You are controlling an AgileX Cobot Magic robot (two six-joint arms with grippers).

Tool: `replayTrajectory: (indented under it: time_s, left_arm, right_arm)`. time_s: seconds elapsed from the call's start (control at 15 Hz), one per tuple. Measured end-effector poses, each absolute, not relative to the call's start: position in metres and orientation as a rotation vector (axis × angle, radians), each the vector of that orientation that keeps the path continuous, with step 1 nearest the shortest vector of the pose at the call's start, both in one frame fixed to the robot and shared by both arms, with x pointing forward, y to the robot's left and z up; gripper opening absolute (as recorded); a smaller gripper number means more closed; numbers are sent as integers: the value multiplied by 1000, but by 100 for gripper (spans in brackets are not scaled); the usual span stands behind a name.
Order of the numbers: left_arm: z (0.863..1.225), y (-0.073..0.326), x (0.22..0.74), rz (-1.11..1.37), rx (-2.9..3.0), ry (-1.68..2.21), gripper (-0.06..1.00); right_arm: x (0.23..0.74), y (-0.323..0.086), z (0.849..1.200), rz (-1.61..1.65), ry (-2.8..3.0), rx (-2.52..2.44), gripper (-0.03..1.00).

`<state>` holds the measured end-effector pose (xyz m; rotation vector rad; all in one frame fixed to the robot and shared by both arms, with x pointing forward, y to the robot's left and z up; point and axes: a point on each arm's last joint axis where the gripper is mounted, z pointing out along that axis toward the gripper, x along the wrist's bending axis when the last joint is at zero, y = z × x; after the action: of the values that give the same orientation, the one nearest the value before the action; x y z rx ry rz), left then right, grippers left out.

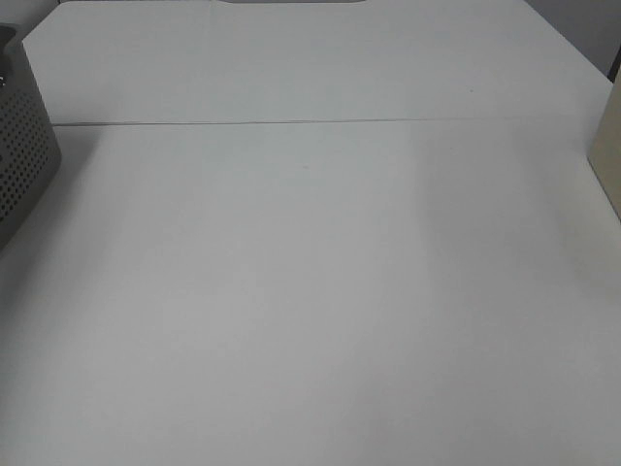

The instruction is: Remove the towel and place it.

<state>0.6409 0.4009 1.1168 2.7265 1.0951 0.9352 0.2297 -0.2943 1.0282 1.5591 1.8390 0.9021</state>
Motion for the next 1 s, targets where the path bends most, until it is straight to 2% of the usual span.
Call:
replayTrajectory:
  time_s: [0.07, 0.13, 0.47, 0.73, 0.93, 1.0]
  left_arm:
    - [1137, 388, 632, 989, 2672, 1075, 0]
    - [1175, 364, 612, 1094, 2590, 1015, 0]
    - [1248, 312, 560, 1352, 2368, 824, 0]
    - [1263, 267, 542, 1338, 2329, 634, 0]
    - [1263, 222, 533, 1270, 2326, 449, 0]
    - [1263, 199, 526, 1233, 2320, 355, 0]
  right_arm:
    - [230, -294, 1028, 902, 1839, 1559, 66]
    - [230, -294, 1028, 902, 1839, 1559, 66]
    - [230, -294, 1028, 902, 1839, 1559, 66]
    - [236, -292, 1031, 890, 1875, 1576, 66]
    - [271, -278, 1053, 1018, 1946, 1430, 66]
    - [297, -268, 1060, 1112, 1986, 1327, 66]
